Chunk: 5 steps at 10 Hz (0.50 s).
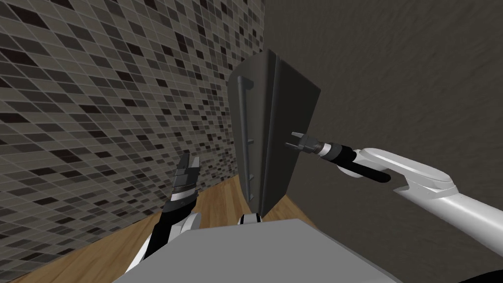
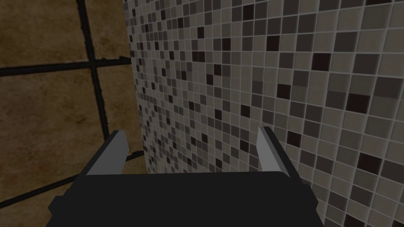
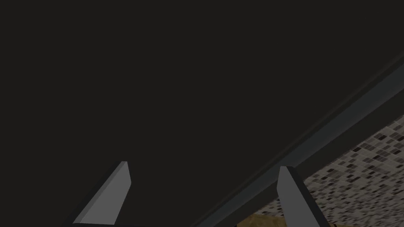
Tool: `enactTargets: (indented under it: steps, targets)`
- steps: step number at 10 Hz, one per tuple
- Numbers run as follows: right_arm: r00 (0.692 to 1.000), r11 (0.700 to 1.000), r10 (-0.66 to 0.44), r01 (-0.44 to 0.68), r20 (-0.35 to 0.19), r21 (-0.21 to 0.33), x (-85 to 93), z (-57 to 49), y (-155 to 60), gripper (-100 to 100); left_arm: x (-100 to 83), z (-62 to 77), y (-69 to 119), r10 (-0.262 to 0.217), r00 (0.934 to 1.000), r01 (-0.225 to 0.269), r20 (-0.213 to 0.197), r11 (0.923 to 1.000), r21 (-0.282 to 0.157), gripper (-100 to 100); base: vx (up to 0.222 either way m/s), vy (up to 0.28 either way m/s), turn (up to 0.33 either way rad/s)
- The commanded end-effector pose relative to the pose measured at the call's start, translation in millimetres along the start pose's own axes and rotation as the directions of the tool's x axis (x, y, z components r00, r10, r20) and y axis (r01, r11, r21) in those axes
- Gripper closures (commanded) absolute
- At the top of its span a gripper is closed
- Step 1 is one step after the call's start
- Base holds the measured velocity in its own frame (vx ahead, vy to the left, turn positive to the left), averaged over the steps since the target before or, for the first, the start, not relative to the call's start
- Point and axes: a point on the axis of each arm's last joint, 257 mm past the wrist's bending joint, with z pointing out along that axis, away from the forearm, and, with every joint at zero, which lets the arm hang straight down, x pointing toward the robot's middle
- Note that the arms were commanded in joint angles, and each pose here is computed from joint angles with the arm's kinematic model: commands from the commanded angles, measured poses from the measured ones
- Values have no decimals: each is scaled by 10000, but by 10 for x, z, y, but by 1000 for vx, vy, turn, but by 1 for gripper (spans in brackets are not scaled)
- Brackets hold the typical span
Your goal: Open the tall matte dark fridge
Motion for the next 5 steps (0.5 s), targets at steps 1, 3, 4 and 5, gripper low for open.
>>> enactTargets:
  steps: [1,3,4,5]
  targets:
    - [9934,9934,-1115,1108,-250,-299,-128,74,-139,-100,0,0,0,0,10000,0,0,10000,1,0,18,99,-83]
    - [9909,9904,-1299,1279,-361,-529,-144,110,-117,-100,0,0,0,0,10000,0,0,10000,1,0,13,63,-24]
    - [9803,9799,-1929,1902,-431,-609,-238,151,-225,-100,0,0,0,0,10000,0,-1,10000,1,0,13,57,-90]
    - [9777,9769,-2040,2001,-488,-747,-247,173,-212,-100,0,0,0,1,10000,-1,-1,10000,0,0,8,61,-54]
